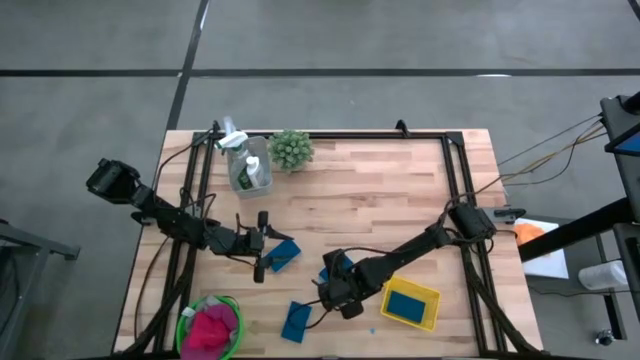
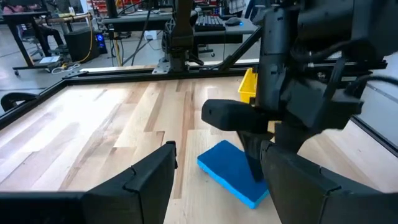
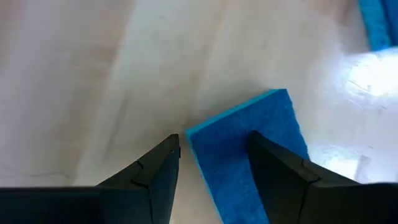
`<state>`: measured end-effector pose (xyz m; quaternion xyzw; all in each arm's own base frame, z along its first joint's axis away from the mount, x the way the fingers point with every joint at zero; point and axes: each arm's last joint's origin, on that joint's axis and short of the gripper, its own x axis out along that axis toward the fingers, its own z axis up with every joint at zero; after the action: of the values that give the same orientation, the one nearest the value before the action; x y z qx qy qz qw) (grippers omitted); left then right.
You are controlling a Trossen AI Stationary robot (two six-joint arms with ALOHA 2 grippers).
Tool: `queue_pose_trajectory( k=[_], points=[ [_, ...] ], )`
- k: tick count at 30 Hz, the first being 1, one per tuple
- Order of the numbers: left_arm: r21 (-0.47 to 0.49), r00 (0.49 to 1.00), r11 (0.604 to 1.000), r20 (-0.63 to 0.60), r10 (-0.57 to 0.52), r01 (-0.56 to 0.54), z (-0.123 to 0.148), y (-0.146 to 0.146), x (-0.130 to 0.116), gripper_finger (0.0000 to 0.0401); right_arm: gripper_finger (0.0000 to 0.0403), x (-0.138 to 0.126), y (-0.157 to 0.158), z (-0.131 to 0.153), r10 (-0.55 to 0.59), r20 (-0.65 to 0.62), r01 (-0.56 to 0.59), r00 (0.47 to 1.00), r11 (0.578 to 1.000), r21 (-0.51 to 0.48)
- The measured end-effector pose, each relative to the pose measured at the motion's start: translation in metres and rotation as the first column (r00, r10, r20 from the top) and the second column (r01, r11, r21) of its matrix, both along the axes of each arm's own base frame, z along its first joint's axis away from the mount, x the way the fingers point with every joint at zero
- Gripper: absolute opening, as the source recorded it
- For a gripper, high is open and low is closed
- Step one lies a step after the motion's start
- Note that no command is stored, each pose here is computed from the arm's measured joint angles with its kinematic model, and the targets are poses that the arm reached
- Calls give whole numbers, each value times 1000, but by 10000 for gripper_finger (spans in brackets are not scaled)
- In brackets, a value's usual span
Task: Pick & Place Kitchen Items
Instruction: Put the blue sponge into the yellow bin
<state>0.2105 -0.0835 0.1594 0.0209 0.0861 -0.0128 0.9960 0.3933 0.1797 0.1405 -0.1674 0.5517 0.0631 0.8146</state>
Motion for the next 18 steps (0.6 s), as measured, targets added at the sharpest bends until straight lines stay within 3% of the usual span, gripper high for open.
queue_pose_trajectory(
  k=[6,9,13,18],
  points=[
    [-1,1000,1000,0,0,0,0,0,0,236,181,-2,2,-5,-41,39,46,998,993,-110],
    [0,1000,1000,0,0,0,0,0,0,236,138,-3,6,-5,-48,45,53,998,992,-118],
    [0,1000,1000,-1,0,0,0,0,0,236,39,-8,12,-6,-51,38,55,998,992,-118],
    [0,1000,1000,-1,0,0,0,0,0,236,19,-15,24,-4,-32,57,40,998,987,-153]
  ],
)
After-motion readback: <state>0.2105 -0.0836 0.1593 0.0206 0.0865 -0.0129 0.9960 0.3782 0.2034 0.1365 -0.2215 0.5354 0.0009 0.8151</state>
